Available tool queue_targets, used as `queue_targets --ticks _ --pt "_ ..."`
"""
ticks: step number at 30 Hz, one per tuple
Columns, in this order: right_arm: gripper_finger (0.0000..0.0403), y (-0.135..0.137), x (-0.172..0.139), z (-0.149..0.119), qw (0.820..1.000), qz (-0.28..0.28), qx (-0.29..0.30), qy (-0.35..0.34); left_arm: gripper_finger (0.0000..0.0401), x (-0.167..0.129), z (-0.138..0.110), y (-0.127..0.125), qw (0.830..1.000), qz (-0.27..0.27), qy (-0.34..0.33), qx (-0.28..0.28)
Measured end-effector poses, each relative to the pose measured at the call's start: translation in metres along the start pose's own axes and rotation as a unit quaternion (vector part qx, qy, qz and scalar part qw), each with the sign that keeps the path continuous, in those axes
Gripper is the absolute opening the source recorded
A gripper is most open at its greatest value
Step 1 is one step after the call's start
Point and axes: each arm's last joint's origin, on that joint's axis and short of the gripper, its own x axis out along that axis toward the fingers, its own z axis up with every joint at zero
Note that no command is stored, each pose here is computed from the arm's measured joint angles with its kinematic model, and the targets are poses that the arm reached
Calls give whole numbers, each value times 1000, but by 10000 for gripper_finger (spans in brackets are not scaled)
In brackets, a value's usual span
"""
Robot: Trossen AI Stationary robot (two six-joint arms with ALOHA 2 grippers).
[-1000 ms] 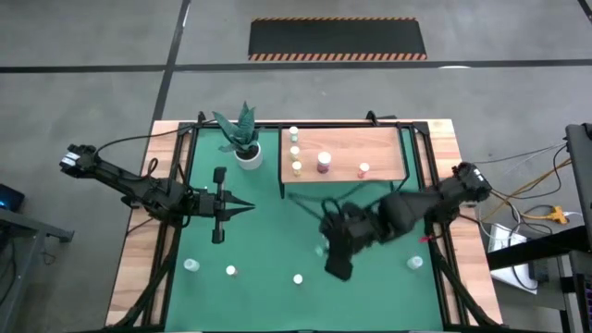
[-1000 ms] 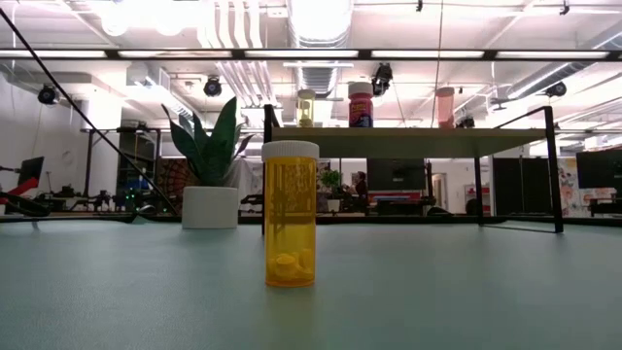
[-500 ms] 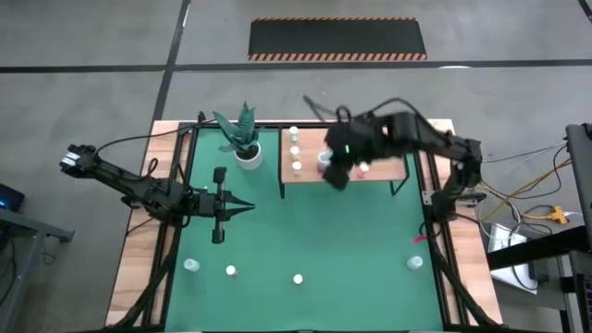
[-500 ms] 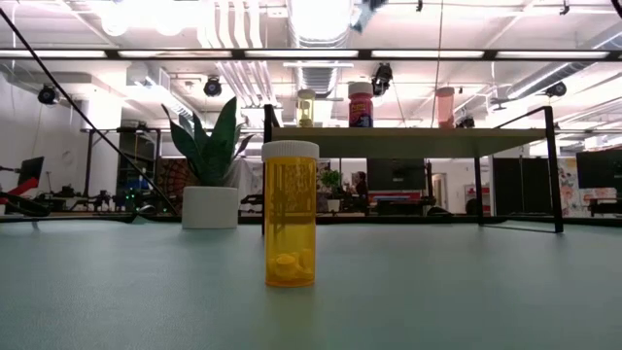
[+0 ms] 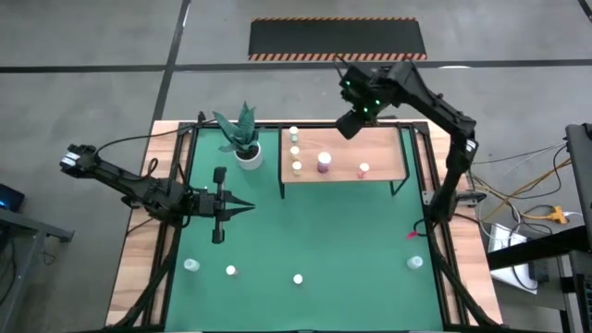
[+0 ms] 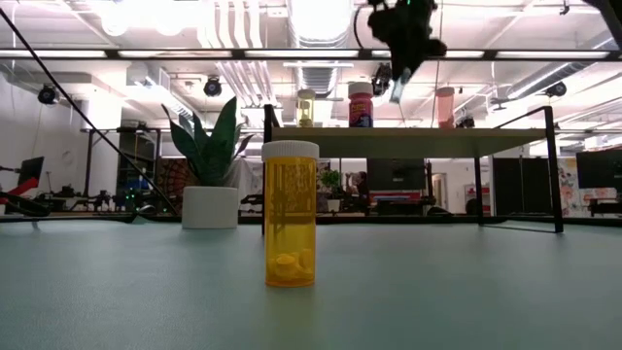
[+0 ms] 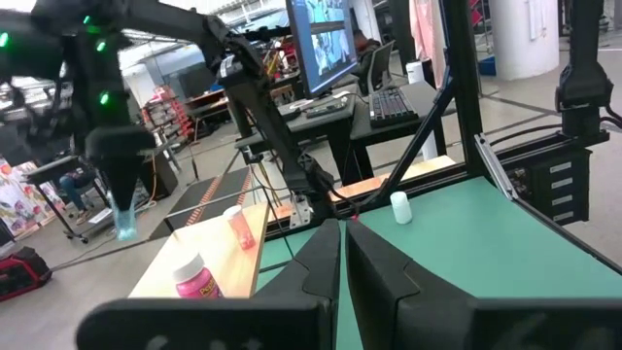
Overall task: Pick and place medicine bottles onto shelf by color
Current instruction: Put the blue pill bottle on the shelf
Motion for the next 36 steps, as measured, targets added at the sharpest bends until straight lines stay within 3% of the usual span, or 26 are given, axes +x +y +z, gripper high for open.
queue_targets --ticks 12,36 --pt "97 -21 59 21 997 -10 3 81 4 0 0 0 1000 0 0 1" --pt "98 -24 78 12 991 -57 -4 118 4 0 0 0 1000 0 0 4"
